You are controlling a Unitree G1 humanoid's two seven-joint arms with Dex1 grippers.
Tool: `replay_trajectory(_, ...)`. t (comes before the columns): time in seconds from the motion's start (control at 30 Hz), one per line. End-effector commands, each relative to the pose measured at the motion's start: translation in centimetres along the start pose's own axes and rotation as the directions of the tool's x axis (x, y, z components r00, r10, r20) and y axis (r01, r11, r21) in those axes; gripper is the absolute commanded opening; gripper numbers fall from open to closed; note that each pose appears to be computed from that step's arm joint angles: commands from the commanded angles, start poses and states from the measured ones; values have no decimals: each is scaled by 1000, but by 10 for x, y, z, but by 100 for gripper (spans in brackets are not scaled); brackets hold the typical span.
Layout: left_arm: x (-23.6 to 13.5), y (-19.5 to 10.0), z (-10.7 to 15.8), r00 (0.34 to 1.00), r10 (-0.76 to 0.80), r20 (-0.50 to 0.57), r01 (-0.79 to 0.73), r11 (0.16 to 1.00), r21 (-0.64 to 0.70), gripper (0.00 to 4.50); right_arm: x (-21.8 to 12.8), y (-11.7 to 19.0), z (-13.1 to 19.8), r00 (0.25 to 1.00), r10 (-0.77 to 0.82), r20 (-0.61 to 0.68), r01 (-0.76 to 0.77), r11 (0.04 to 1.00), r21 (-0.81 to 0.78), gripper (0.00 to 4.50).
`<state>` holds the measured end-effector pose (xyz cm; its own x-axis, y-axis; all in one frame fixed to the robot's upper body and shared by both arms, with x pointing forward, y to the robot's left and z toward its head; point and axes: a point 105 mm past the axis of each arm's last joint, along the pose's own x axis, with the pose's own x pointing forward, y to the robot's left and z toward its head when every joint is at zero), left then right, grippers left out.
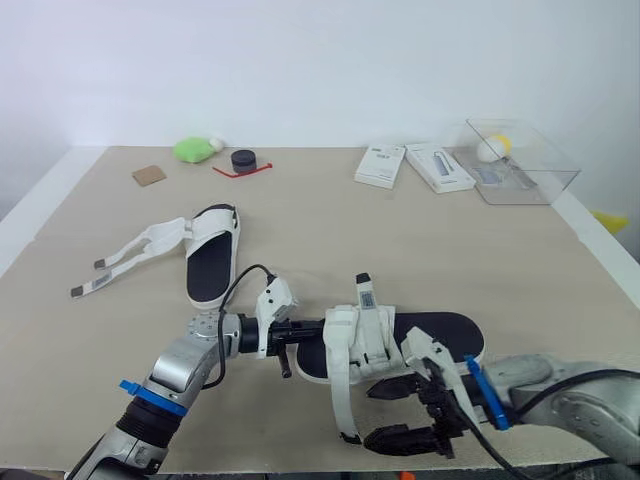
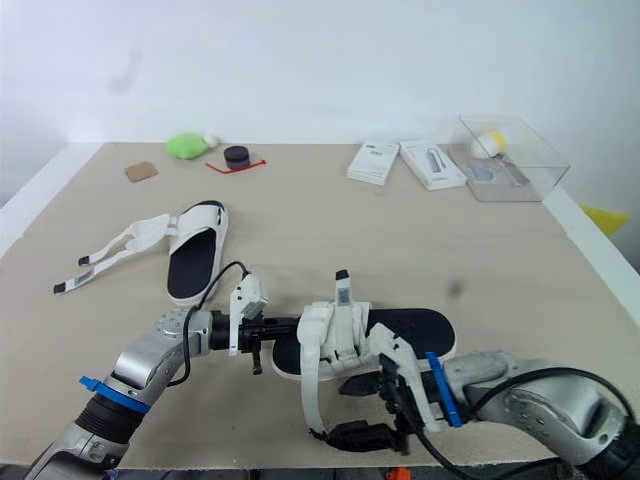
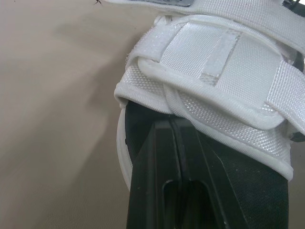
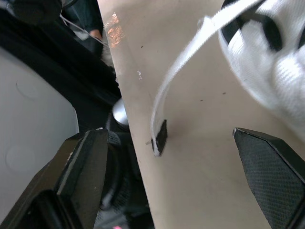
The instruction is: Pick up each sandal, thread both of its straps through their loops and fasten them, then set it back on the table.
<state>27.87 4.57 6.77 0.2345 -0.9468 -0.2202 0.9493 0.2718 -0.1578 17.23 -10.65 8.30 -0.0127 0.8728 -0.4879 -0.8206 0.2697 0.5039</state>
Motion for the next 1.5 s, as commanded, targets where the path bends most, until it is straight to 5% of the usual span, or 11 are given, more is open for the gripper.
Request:
replay_trajectory(0.03, -3, 2, -32, 994, 28, -103, -36, 996, -77, 0, 5, 5, 11, 1000, 25, 12, -25, 999, 34, 448)
replay_trajectory(0.1, -3, 2, -32, 994, 31, -102, -39, 996, -79, 0, 7, 5, 11, 1000, 30, -6, -30, 998, 60, 448)
replay_trajectory(0.4, -3, 1, -33, 994, 45, -95, -53, 995, -89, 0, 10, 7, 30, 999, 43, -31, -41, 997, 58, 15)
replay_trajectory(0.67, -4, 6, -31, 994, 52, -95, -60, 995, -81, 0, -17, 11, 88, 999, 53, -2, -53, 997, 59, 7)
replay_trajectory(0.8, -3, 5, -32, 994, 49, -95, -57, 995, -82, 0, -28, -4, 120, 998, 2, 60, -13, 982, 187, 7)
replay_trajectory(1.0, -1, 5, -32, 995, 48, -92, -55, 995, -82, 0, -26, -17, 113, 998, -63, 1, 60, 950, 308, 7)
replay_trajectory(1.5, -1, 4, -34, 994, 60, -89, -68, 994, -87, 0, -16, -15, 95, 995, -63, -73, 82, 949, 305, 7)
